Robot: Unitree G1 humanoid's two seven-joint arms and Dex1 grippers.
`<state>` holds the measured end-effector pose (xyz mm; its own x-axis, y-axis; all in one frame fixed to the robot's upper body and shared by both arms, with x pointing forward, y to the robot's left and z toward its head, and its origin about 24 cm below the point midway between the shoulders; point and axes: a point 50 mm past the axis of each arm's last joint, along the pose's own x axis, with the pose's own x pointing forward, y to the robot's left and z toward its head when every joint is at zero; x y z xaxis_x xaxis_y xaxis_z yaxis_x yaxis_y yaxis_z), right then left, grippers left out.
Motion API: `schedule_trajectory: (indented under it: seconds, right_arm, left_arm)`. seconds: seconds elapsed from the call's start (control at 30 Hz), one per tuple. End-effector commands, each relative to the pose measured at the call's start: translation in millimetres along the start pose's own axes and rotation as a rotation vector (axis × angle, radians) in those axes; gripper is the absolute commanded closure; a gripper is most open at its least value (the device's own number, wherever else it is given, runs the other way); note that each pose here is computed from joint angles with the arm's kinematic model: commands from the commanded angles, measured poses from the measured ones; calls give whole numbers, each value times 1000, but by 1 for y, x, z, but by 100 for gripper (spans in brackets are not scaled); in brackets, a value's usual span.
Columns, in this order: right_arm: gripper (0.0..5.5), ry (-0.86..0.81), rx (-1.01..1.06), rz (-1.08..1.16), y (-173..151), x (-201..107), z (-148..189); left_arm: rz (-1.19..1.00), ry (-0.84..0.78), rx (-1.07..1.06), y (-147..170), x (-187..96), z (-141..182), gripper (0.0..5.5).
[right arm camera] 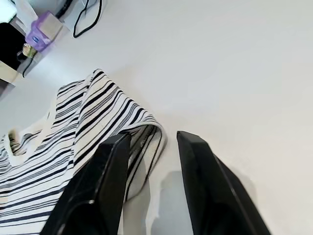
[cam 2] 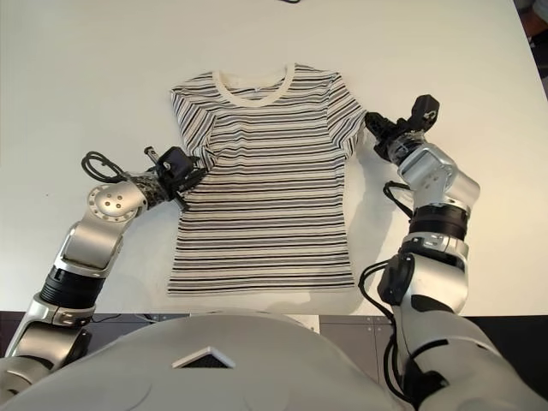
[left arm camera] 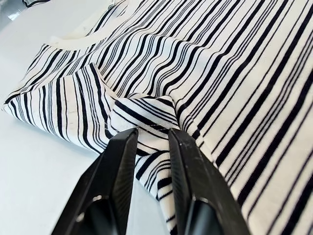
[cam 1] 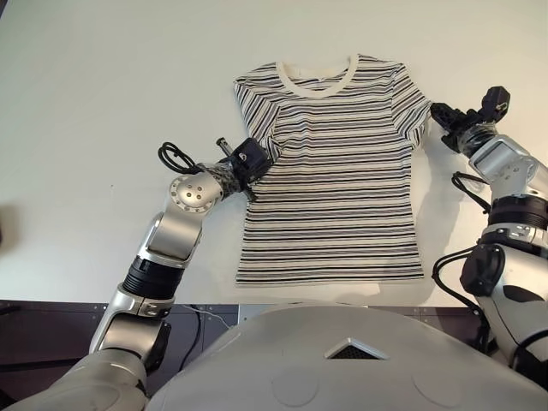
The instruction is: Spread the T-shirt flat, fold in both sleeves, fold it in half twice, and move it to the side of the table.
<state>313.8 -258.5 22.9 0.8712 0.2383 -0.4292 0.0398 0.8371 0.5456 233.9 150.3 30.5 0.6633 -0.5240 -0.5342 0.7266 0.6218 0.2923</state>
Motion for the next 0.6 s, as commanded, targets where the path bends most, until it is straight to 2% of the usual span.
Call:
schedule_trajectory:
  seconds: [0.03, 0.2, 0.5, 0.6]
  right_arm:
    - [377, 37, 57, 0, 1, 6, -9]
    - [377, 33, 48, -7, -1, 8, -10]
    - [525, 7, 58, -33, -8, 7, -11]
    - [534, -4, 59, -36, -10, 5, -12]
  left_arm:
    - [-1, -12, 31, 3, 1, 7, 432]
    - [9, -12, 43, 6, 2, 8, 432]
    - [-57, -54, 31, 8, -10, 16, 432]
    - [-49, -25, 77, 19, -19, 12, 432]
